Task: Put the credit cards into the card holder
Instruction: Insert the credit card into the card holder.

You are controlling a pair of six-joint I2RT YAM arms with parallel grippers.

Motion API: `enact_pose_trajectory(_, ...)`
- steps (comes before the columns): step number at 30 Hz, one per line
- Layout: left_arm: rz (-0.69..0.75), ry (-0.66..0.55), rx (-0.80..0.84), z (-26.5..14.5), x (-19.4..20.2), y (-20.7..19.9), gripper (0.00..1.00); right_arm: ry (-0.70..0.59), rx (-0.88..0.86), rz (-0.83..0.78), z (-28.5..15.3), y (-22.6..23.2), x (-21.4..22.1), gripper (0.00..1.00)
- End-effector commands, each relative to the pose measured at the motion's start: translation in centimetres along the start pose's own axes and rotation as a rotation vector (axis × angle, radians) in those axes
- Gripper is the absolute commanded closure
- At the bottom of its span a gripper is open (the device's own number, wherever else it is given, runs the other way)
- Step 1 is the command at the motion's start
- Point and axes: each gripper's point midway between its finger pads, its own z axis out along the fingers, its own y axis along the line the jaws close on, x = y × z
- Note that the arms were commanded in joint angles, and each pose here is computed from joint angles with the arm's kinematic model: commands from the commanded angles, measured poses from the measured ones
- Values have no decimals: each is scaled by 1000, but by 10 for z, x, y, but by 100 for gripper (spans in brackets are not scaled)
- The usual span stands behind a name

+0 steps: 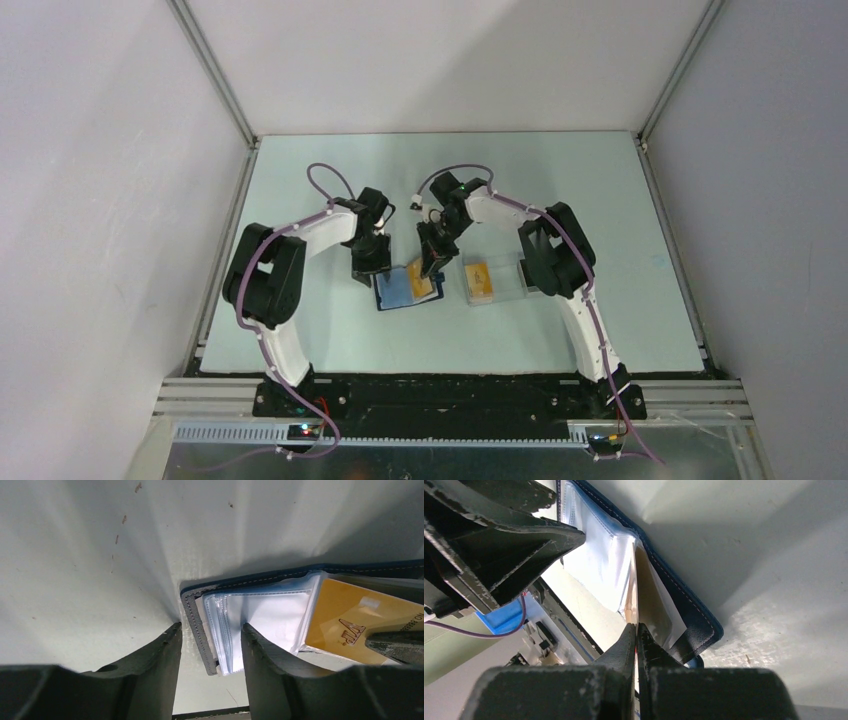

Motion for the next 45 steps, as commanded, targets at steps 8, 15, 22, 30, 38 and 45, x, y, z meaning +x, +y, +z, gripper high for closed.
enact_pose_trajectory(8, 19, -55, 0, -6, -8, 2, 49, 108, -44, 121, 1, -6, 32, 100)
enact_pose_trajectory(15, 32, -50, -3, -4, -9, 1, 49, 97, -91, 97, 6, -6, 24, 100)
enact_pose_trajectory(22, 55, -59, -5, -6, -9, 0, 49, 84, -161, 61, 10, 6, 11, 100)
enact_pose_trajectory(30, 69, -79, -18, -11, -9, 4, 45, 53, -280, 37, 0, 21, 5, 100)
enact_pose_trajectory(38, 59, -78, 35, -16, -11, -4, 37, 40, -363, 30, -5, 29, 3, 100)
enact_pose_trajectory(45, 27, -77, 46, -15, -15, 2, 40, 31, -348, 61, 1, 14, 2, 100)
